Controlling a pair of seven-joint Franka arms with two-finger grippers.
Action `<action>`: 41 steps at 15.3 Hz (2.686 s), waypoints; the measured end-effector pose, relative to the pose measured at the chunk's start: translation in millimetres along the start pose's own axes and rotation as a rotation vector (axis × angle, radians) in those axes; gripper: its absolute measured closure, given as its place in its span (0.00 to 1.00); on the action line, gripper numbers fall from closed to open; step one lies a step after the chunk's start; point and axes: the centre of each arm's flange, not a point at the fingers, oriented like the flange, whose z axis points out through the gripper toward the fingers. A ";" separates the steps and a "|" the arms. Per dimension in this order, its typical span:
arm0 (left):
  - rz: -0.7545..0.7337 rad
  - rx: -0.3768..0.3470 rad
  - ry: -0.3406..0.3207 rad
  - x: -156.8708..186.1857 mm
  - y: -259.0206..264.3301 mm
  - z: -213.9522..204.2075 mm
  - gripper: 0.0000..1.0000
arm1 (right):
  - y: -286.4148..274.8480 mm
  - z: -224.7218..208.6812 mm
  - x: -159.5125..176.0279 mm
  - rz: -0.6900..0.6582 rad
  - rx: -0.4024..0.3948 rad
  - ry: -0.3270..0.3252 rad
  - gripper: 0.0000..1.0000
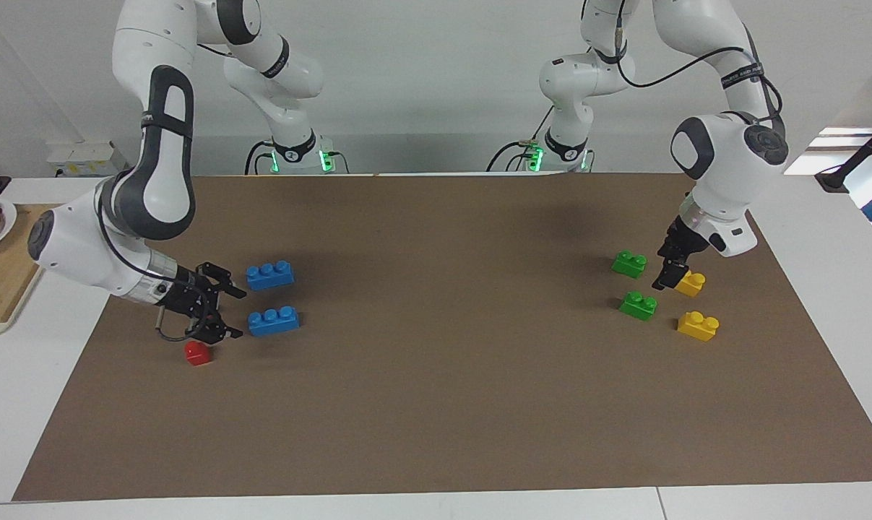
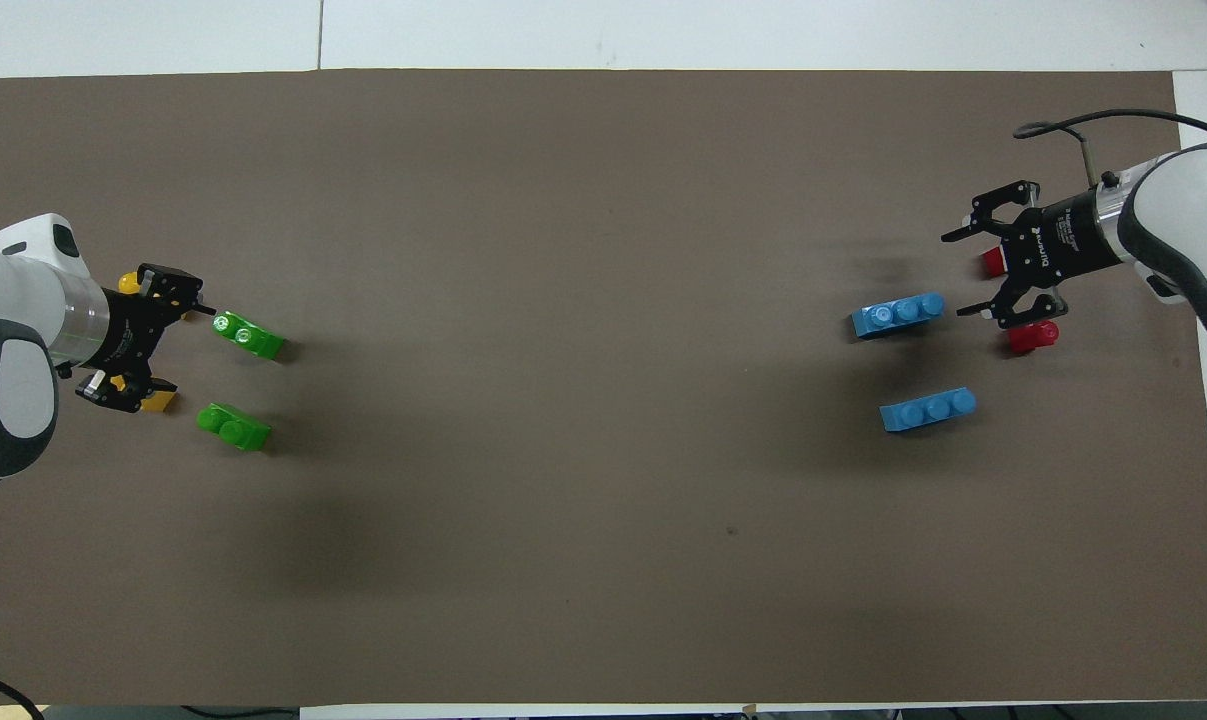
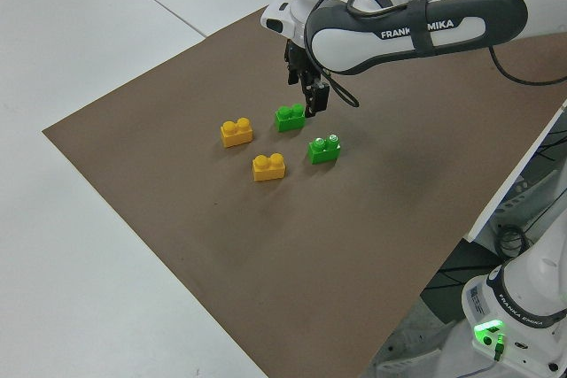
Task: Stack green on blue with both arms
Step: 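Move the left gripper over the green brick while the right gripper reaches the blue brick, then close the left gripper on the green brick while the right gripper grasps the blue brick, then carry the blue brick to the table centre while the left gripper lifts the green brick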
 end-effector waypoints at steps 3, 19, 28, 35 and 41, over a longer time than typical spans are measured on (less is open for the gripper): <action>-0.001 0.006 -0.007 5.6 8.0 10.9 0.00 | -0.5 16.6 3.8 0.002 -0.001 -0.021 0.10; -0.032 0.019 -0.028 27.1 34.3 74.9 0.00 | 13.3 66.4 31.8 -0.078 0.013 -0.010 0.10; -0.068 0.010 -0.021 23.7 28.3 93.1 0.19 | 17.2 73.3 37.9 -0.087 0.025 0.008 0.22; -0.069 0.001 -0.015 19.0 31.1 93.3 0.66 | 15.2 71.1 33.0 -0.249 0.029 0.011 0.65; -0.065 -0.028 0.001 19.5 39.5 70.8 0.66 | -16.3 34.9 -66.8 -0.139 0.028 -0.021 0.65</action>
